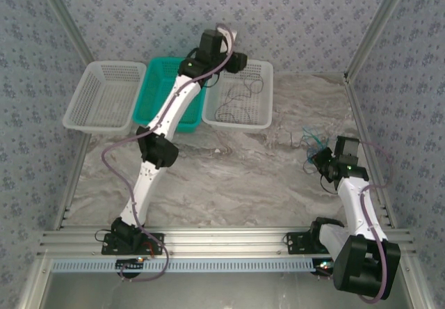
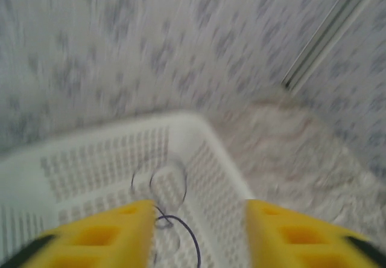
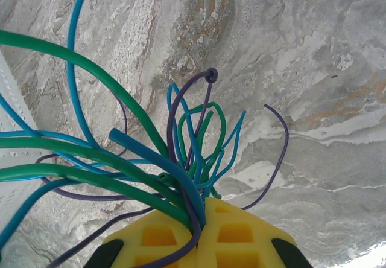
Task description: Untangle the cables
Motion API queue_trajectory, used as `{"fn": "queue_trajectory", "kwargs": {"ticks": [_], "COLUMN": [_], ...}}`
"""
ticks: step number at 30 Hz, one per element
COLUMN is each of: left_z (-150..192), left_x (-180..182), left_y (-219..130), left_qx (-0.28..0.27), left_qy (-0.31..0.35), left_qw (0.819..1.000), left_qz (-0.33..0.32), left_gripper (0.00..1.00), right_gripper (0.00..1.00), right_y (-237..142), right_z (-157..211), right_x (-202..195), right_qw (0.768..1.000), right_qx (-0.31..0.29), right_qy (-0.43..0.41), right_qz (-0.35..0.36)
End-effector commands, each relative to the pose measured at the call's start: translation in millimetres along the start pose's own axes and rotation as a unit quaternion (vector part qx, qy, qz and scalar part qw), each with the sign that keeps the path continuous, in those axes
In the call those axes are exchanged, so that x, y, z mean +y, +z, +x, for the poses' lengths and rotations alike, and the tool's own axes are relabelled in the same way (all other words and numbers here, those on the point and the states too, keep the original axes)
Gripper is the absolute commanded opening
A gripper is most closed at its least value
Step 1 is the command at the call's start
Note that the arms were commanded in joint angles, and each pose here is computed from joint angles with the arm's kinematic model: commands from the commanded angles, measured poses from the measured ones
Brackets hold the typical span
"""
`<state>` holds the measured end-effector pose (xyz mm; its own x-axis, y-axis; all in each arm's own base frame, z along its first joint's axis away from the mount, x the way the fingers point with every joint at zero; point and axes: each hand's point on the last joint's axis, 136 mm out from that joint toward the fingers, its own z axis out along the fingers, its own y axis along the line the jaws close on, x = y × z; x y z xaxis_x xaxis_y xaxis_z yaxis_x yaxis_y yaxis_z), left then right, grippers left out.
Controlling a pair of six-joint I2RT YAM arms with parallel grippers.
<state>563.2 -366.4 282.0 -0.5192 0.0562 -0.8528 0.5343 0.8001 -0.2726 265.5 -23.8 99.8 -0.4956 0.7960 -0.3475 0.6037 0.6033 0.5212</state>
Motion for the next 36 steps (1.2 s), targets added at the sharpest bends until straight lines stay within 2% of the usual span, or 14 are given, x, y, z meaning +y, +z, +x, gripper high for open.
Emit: {"fn": "queue_trajectory", "kwargs": {"ticks": [1,5,10,14,17,19,20,23,25,28,31,36], "left_z": [16,-13,-63,-84,-88,-81,-75,-46,-17,26,46,57], "left_x": [10,-15,-78,-144,-171,-183,-187,-206,-223,-234,-230,-220], "left_y": [-8,-34,-101,-175,-225,-254,-264,-292,-311,-331,-335,-315], "left_qx": [0.039,0.010,-0.047,-0.089,-0.104,-0.099,-0.092,-0.068,-0.073,-0.120,-0.172,-0.202], "left_qy": [-0.017,-0.006,0.037,0.144,0.198,0.229,0.242,0.285,0.320,0.386,0.394,0.315], "left_qw": [0.999,1.000,0.991,0.966,0.947,0.935,0.931,0.908,0.880,0.843,0.840,0.872], "left_qz": [-0.021,0.021,0.122,0.194,0.230,0.251,0.258,0.299,0.343,0.356,0.332,0.315], "left_gripper": [0.67,0.75,0.83,0.85,0.87,0.89,0.92,0.98,0.99,0.99,0.99,0.99], "right_gripper": [0.00,0.00,0.00,0.00,0.00,0.00,0.00,0.00,0.00,0.00,0.00,0.00], "right_y": [0,-3,-15,-29,-37,-42,-44,-51,-58,-73,-88,-113], "right_z": [1,1,4,5,8,11,11,13,14,12,13,22], "right_x": [1,6,43,70,89,100,103,114,123,139,154,183], "right_qw": [1.000,1.000,0.995,0.987,0.978,0.972,0.972,0.968,0.966,0.962,0.953,0.931], "right_qx": [0.005,0.006,0.019,0.024,0.033,0.042,0.043,0.045,0.044,0.037,0.034,0.044], "right_qy": [0.006,0.000,-0.064,-0.118,-0.163,-0.187,-0.191,-0.203,-0.201,-0.202,-0.213,-0.237], "right_qz": [-0.004,-0.013,-0.080,-0.110,-0.129,-0.134,-0.132,-0.141,-0.155,-0.182,-0.213,-0.274]}}
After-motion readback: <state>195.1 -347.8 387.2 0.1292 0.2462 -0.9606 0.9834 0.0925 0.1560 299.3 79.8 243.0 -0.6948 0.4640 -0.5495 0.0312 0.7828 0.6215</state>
